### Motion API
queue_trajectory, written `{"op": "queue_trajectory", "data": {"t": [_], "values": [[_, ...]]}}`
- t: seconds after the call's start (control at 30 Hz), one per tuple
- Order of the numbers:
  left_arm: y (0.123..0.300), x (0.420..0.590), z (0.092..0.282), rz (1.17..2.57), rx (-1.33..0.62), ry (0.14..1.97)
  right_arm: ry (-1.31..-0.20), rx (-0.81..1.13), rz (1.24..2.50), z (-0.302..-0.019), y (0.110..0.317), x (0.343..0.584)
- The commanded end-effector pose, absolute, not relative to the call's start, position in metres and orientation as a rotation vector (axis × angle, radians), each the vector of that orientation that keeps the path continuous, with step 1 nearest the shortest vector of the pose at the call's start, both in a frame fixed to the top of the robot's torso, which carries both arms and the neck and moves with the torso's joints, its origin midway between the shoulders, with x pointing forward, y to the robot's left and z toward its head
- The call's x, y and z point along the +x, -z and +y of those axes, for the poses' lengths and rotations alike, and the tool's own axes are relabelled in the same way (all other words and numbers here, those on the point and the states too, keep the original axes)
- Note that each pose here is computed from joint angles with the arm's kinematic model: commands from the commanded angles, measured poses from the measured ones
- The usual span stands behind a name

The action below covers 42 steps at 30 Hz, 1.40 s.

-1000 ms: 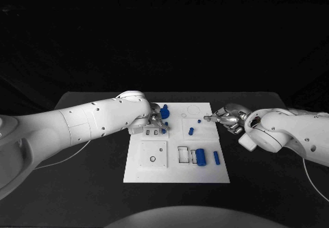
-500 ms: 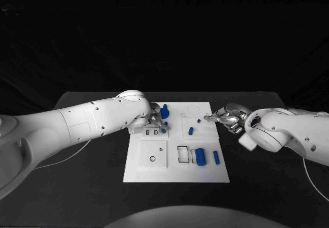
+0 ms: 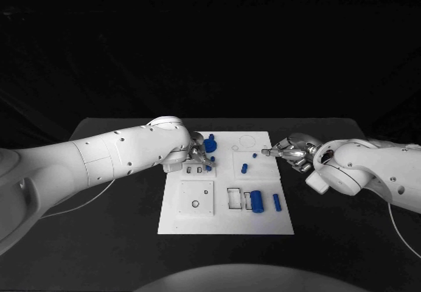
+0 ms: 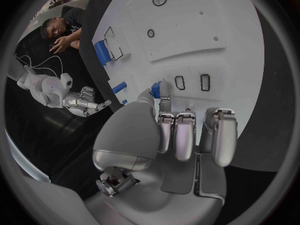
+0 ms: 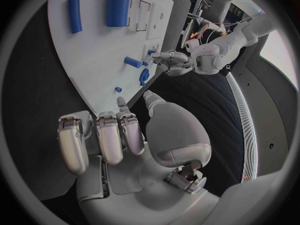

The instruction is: Assemble the parts on the task board

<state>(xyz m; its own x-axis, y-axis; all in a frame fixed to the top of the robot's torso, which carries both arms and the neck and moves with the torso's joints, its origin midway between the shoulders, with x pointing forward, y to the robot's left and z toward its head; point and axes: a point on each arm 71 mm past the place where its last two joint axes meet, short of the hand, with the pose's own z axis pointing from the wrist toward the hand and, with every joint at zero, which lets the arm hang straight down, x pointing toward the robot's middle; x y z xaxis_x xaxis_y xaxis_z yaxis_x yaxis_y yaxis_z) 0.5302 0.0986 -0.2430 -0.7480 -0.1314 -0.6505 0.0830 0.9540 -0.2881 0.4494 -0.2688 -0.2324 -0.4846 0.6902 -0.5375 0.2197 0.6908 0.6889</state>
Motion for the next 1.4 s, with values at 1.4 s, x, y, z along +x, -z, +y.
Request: {"op": "queue_trajectory", "data": {"t": [1.4], "values": [[0.226,0.520,0.141,2.382,-0.075,0.352,-0.676,0.705,2.052,-0.274,0.238,0.449]]}}
